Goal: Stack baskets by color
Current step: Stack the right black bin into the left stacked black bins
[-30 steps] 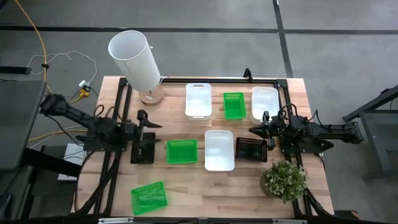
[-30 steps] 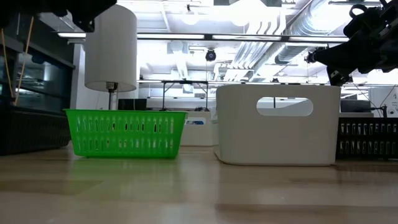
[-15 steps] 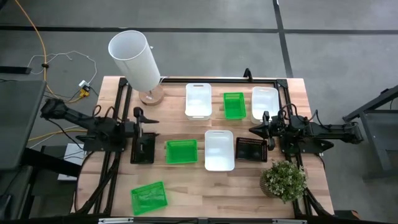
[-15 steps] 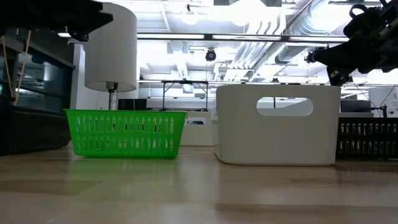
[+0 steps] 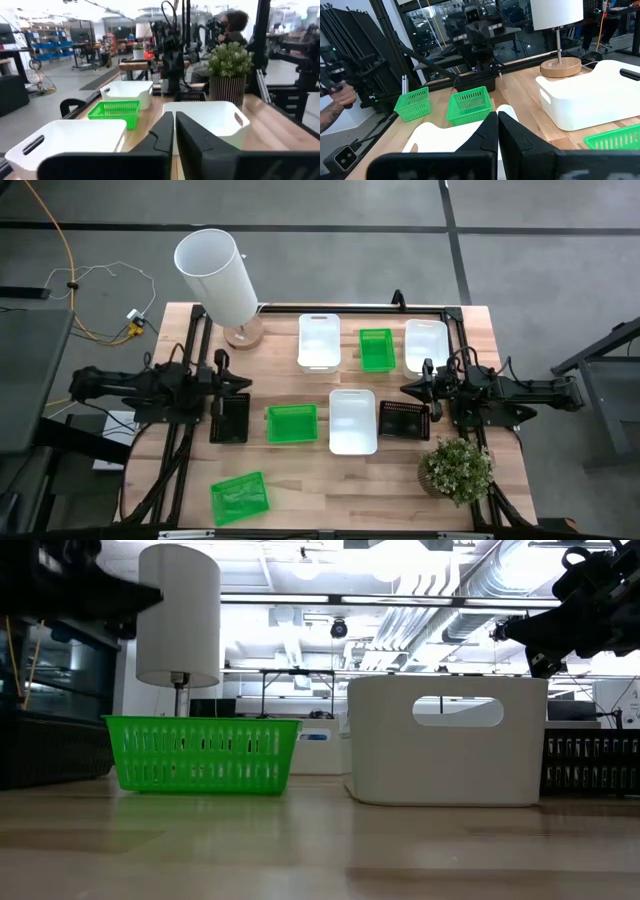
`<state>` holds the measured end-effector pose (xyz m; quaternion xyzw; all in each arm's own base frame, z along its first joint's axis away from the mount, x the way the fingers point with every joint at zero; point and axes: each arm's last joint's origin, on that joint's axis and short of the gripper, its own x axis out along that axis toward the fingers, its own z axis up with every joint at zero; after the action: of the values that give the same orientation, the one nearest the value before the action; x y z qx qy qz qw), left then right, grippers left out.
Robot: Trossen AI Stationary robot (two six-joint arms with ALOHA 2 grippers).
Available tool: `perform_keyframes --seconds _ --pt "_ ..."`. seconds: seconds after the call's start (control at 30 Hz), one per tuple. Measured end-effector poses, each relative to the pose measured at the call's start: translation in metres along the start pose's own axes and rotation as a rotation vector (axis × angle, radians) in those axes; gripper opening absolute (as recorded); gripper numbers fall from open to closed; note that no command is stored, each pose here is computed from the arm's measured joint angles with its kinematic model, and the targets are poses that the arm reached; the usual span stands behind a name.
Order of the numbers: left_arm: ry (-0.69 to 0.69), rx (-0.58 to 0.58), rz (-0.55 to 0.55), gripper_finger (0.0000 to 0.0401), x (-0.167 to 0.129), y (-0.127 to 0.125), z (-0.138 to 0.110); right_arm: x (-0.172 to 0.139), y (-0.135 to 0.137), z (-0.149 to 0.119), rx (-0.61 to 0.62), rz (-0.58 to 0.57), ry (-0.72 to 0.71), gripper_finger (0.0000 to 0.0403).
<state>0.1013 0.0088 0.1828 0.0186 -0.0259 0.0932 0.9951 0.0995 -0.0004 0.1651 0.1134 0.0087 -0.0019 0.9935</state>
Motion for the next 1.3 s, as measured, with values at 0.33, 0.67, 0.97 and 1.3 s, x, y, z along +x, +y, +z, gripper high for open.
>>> perform_keyframes --seconds 0.33,0.67,0.97,1.3 --pt "-0.017 -0.024 0.008 0.0001 0.0003 -0.0001 -0.0075 0.0000 -0.0001 0.0006 0.000 -0.007 -0.008 0.0000" --pt "0.003 -0.025 0.008 0.0000 0.0003 -0.0002 -0.0094 0.0000 -0.0004 0.0009 0.000 -0.019 -0.013 0.0000" --pt "0.016 -0.016 0.029 0.0000 0.0003 0.0003 -0.0107 0.0000 0.0001 0.0008 -0.054 -0.002 -0.009 0.0015" --pt "0.020 -0.024 0.055 0.0000 0.0002 0.0010 -0.0112 -0.0004 -0.0038 0.0037 -0.044 -0.147 -0.059 0.0168"
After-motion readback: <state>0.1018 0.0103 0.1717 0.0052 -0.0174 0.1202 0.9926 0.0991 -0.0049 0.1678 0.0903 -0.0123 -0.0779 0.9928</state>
